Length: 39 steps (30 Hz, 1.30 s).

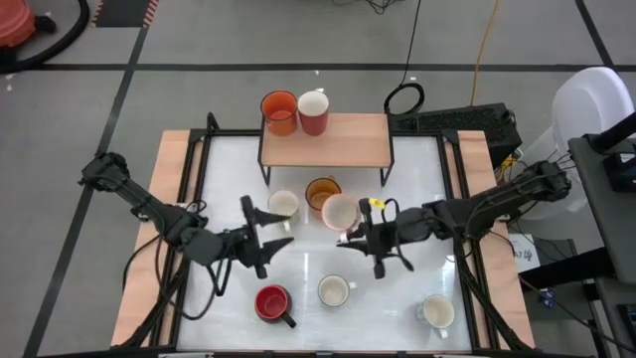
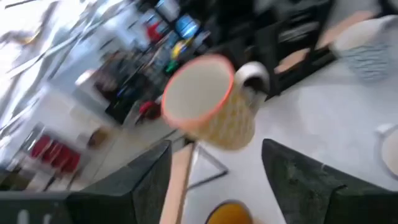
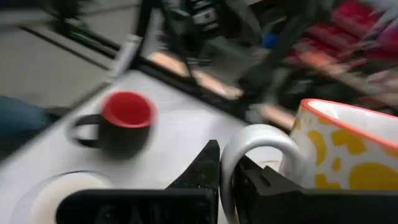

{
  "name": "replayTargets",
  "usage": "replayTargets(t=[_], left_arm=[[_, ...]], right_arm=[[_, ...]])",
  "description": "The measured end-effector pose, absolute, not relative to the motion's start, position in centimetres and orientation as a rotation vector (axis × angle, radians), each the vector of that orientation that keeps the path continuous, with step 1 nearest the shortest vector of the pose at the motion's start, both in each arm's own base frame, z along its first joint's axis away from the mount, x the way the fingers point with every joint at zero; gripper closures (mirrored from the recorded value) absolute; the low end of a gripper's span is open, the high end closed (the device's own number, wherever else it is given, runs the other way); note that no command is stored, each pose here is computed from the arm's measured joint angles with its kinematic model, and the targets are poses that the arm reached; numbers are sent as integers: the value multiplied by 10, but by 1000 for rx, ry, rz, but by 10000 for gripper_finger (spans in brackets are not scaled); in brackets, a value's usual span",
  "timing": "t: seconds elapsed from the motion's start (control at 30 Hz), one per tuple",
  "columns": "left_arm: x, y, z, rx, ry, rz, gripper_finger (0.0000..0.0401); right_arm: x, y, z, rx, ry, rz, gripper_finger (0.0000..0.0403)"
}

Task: Place coffee mugs
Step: Put the yellow patterned mug on the shelf

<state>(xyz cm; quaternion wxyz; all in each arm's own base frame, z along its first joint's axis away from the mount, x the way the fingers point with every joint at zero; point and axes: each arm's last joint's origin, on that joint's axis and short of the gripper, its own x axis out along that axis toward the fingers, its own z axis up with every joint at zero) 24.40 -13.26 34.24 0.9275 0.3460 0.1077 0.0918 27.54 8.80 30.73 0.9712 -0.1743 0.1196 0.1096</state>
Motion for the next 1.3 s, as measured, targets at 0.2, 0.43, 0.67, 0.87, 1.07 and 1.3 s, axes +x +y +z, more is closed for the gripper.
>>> replayTargets(t=[0.2,0.43,0.67,0.87,1.07,1.3], left_arm=[[267,-123,345,746,241,4,148],[302,-115,338,747,396,-171,178],[314,-119,328,795,468,-207,244],[316,-109,327,773,505,-182,282],[321,-99,321,740,545,-204,299],[321,-99,320,781,537,-254,300]], right_arm=[[281,86,302,-227,242,500,398],[292,82,290,-200,264,591,397],[290,75,281,-185,289,570,397],[291,70,280,-170,258,587,397],[291,69,279,-146,267,590,397],[291,69,279,-149,259,591,396]])
